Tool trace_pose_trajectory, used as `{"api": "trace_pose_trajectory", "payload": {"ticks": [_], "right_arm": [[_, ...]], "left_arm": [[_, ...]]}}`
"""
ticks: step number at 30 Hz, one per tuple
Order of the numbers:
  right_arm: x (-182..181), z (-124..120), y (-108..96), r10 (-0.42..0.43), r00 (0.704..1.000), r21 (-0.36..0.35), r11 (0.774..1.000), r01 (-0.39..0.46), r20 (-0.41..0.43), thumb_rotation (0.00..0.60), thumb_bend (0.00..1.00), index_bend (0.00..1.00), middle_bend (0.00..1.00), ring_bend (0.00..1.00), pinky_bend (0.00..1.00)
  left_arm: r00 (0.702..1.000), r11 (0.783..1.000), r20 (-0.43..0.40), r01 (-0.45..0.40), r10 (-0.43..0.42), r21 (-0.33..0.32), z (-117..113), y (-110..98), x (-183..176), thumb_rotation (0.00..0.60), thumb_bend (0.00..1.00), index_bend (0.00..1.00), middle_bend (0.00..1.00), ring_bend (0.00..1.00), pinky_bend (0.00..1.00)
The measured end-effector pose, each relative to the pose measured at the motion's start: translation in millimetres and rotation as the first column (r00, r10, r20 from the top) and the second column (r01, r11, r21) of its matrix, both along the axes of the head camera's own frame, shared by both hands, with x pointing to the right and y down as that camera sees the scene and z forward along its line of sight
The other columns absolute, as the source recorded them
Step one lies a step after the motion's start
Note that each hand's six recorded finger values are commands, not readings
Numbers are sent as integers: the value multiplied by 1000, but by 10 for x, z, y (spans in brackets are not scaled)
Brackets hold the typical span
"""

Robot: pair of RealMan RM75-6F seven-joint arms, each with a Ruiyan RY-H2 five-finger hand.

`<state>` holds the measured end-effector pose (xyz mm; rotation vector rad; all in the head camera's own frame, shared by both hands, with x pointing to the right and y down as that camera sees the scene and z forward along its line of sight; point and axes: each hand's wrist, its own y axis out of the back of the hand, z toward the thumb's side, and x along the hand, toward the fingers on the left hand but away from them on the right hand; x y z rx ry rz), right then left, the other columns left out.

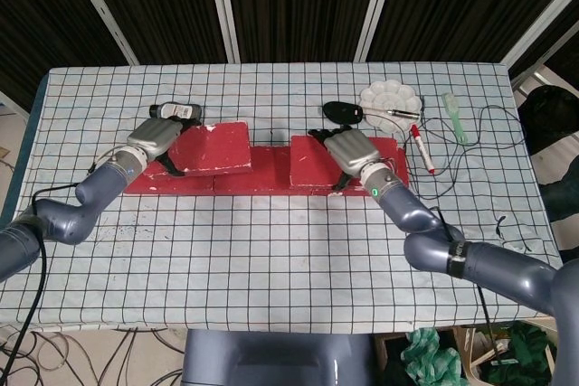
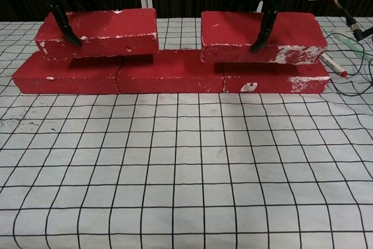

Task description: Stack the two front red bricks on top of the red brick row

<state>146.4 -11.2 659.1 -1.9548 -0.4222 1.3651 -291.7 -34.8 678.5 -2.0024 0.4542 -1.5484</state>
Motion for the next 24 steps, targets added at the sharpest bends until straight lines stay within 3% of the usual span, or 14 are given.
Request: {"api": "trace_pose_trajectory", "payload": {"ticks": [11,24], "right_arm": [[-251,227,-91,7,1000,-46,999,-7,4,600,49,67,187,210,144],[-328,331,-181,19,1000,-42,999,-18,6,600,49,67,187,210,144]], "left_arm": [[1000,1000,-16,-19,19,-2,115,-28,111,600,228,146,183,77,210],[998,999,-43,-41,40,-23,200,67,207,600,167,146,182,77,206]]}}
